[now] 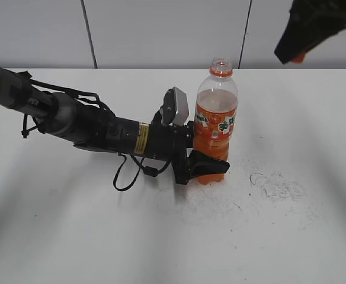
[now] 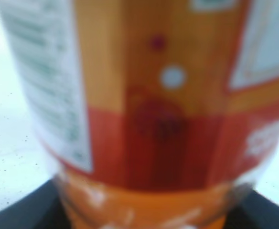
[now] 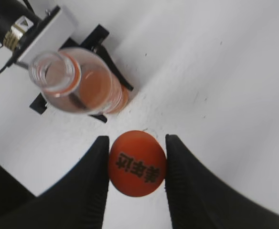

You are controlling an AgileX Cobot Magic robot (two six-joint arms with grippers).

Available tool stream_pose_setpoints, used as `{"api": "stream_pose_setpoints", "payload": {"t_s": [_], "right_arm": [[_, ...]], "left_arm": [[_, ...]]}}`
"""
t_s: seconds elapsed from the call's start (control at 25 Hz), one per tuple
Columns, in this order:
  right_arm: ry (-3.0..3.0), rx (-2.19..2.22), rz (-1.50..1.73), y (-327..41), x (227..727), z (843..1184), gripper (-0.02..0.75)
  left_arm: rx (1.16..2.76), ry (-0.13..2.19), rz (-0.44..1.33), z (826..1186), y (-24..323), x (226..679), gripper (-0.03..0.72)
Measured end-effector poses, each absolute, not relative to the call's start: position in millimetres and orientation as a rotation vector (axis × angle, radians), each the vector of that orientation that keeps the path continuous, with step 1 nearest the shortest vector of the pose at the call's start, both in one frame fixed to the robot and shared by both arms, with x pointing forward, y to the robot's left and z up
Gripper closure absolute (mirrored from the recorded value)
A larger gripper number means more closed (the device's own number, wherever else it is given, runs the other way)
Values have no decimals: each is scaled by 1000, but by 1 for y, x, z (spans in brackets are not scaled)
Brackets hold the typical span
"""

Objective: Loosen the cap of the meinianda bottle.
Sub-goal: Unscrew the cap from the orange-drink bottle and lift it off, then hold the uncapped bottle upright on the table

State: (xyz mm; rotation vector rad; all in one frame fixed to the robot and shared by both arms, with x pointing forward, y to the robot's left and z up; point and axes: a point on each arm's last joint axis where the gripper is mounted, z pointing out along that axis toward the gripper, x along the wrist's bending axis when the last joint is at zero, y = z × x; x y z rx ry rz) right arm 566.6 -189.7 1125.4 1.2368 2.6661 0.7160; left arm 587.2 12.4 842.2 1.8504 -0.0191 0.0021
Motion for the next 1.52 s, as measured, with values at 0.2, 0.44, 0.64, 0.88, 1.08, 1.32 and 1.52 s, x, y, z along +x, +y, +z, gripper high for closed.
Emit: {"api": "stream_pose_setpoints", "payload": {"t_s": [0.2, 0.44, 0.64, 0.88, 1.08, 1.32, 1.52], "right_arm": [[2582, 1488, 677, -206, 545, 1073, 475], [2429, 1626, 656, -216, 533, 994, 476], [2306, 1731, 636, -222, 531, 935, 476], [2241, 1781, 611, -223, 544, 904, 476], [2238, 1796, 590, -223, 546, 893, 470], [2226, 1798, 584, -224, 548, 887, 467], [2226, 1801, 577, -224, 548, 884, 465]], "left_arm": [[1850, -19, 2, 842, 12, 587, 190], [1850, -20, 2, 842, 12, 587, 190], [1849, -20, 1, 842, 12, 587, 190], [1849, -20, 1, 842, 12, 587, 190], [1849, -20, 1, 842, 12, 587, 190], [1849, -20, 1, 842, 12, 587, 190], [1849, -20, 1, 842, 12, 587, 190]]}}
